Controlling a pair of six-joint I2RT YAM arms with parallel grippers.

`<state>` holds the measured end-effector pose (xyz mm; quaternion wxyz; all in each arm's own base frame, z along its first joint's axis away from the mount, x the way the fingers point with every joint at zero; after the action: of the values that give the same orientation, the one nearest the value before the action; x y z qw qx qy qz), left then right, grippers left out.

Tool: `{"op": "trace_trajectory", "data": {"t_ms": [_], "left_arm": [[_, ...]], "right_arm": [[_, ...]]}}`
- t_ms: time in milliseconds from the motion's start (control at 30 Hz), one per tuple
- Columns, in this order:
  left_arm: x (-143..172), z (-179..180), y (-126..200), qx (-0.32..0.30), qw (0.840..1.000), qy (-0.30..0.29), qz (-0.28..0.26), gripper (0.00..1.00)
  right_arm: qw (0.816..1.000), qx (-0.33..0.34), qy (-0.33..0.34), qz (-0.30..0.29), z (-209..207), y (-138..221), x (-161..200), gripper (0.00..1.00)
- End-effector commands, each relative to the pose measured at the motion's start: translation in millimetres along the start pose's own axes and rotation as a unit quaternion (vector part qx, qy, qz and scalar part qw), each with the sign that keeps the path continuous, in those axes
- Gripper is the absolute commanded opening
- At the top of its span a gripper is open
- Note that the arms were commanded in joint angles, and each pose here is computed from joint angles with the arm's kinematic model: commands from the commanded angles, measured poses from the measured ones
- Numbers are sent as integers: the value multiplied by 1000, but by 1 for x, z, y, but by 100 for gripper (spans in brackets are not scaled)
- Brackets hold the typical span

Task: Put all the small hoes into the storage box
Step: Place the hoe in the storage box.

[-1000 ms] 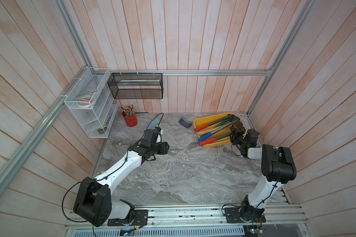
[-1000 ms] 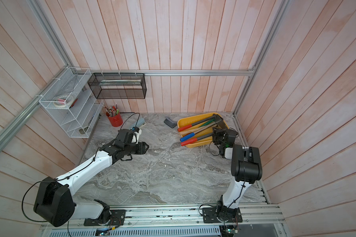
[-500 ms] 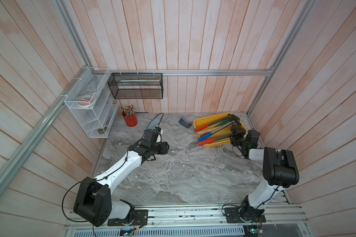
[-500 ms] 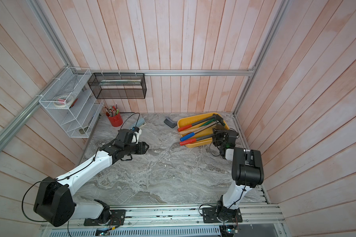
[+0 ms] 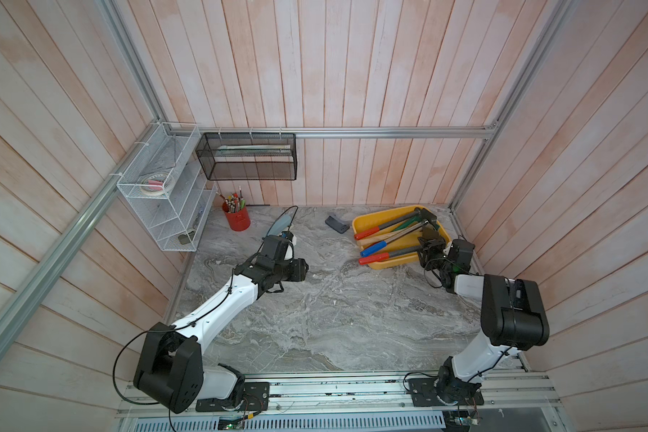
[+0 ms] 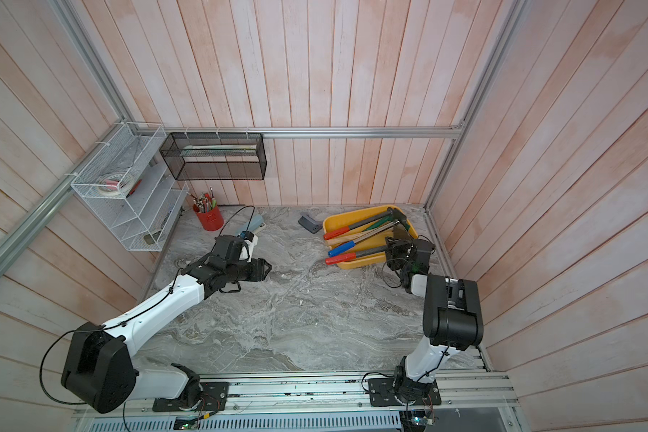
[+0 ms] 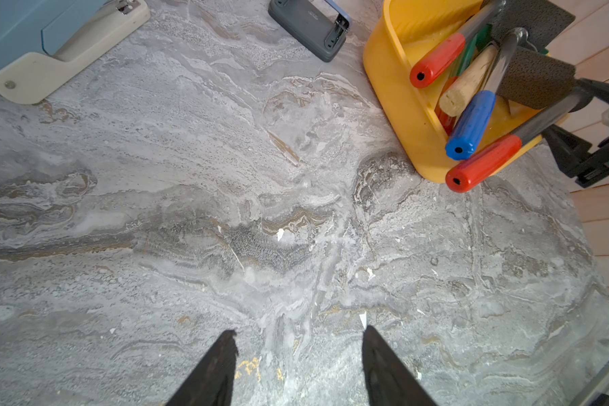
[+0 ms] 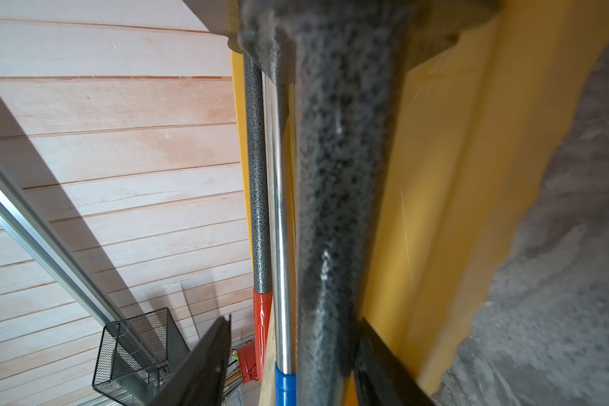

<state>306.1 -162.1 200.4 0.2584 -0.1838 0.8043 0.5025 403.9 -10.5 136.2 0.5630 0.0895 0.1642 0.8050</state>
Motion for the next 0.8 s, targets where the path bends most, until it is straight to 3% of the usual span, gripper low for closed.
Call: {"op": "trace_trajectory", "data": {"t_ms": [0,567,767], "left_arm": [[2,3,0,-5,1000,-5,0,59],[3,8,2,-23,1000,-6,7,61],[7,15,0,-47,999,-7,19,66]], "right_arm": [[999,33,22,9,-9,8,4,57],[995,63,78,0,12,15,-14,59],[988,63,139,-19,26,23,-19,60]]}}
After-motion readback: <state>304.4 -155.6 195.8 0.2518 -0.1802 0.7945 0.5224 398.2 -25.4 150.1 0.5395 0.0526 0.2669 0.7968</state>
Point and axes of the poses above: each gripper's point midway between its finger pads, its own y axis back along the fingers, its own z axis along the line the jaws close on, x = y × z, the point moved 6 cm from there along y, back along the fingers, and after that the axes turned 3 degrees about y, right-handed, at the moved point
